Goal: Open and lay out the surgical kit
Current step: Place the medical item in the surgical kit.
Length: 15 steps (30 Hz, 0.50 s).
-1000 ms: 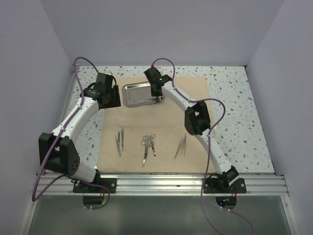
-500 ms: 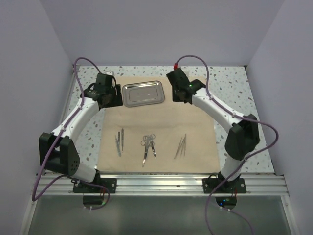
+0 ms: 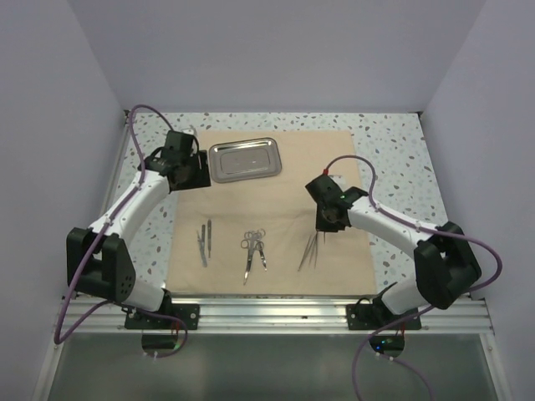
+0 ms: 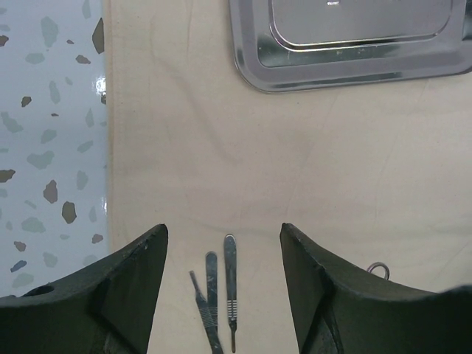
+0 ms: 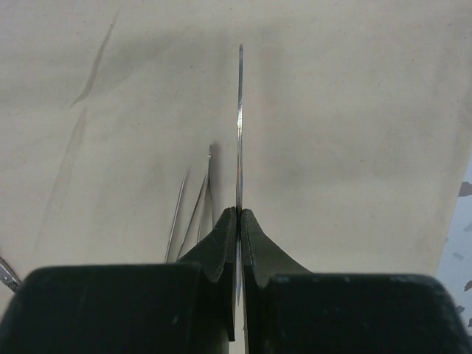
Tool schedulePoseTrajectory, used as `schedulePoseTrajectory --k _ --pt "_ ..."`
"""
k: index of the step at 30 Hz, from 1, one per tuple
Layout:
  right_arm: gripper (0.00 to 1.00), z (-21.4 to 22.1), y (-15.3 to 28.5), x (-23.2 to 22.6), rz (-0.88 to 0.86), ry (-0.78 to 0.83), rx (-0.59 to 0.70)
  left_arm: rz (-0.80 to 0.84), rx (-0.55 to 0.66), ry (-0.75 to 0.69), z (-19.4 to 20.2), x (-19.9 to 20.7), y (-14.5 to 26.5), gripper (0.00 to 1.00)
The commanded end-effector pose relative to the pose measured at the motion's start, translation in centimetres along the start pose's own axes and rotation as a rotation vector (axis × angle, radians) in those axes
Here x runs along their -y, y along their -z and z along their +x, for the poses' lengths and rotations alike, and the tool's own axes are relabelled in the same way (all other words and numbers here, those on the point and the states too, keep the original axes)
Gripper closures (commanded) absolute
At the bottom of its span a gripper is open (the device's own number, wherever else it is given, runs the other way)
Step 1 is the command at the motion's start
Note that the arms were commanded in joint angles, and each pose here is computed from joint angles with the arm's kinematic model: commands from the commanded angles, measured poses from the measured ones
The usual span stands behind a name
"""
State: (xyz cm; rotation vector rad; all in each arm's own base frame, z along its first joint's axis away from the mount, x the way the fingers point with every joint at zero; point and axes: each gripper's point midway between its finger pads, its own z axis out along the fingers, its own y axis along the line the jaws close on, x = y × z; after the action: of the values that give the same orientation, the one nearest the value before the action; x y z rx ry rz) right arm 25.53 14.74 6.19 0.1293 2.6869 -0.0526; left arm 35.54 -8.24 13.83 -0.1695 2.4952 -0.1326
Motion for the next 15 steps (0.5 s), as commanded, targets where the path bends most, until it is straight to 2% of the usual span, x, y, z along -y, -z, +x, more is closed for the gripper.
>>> schedulePoseTrajectory --k 1,8,9,10,11,12,14,15 --pt "1.0 -1.9 1.5 -1.8 -0.107 -0.114 0.098 0.008 0.063 0.029 -1.6 0.0 1.7 0.34" --pt "1.0 1.2 2.3 -1.0 -0.155 -0.168 0.073 -0.028 0.064 0.034 -2.4 -0.2 4.4 0.35" --pt "0.94 1.6 2.6 -1.0 -0.166 -0.167 0.07 -0.029 0.068 0.045 -2.5 -0.3 4.9 0.35" --pt "0.71 1.7 3.2 -0.8 -0.185 -0.178 0.078 -0.034 0.071 0.05 -2.5 -0.3 5.3 0.34" --pt "0.25 2.4 3.1 -0.5 -0.183 -0.178 0.069 -0.033 0.063 0.055 -2.3 -0.3 5.9 0.34" --pt "0.15 2.8 3.3 0.1 -0.17 -0.179 0.064 -0.027 0.079 0.068 -2.5 -0.2 6.6 0.34" --pt "0.03 3.0 4.4 1.0 -0.175 -0.204 0.089 -0.022 0.074 0.082 -2.1 -0.1 7.5 0.34" --pt "0.01 3.4 5.0 1.4 -0.176 -0.204 0.085 -0.016 0.082 0.09 -2.1 -0.1 8.3 0.34"
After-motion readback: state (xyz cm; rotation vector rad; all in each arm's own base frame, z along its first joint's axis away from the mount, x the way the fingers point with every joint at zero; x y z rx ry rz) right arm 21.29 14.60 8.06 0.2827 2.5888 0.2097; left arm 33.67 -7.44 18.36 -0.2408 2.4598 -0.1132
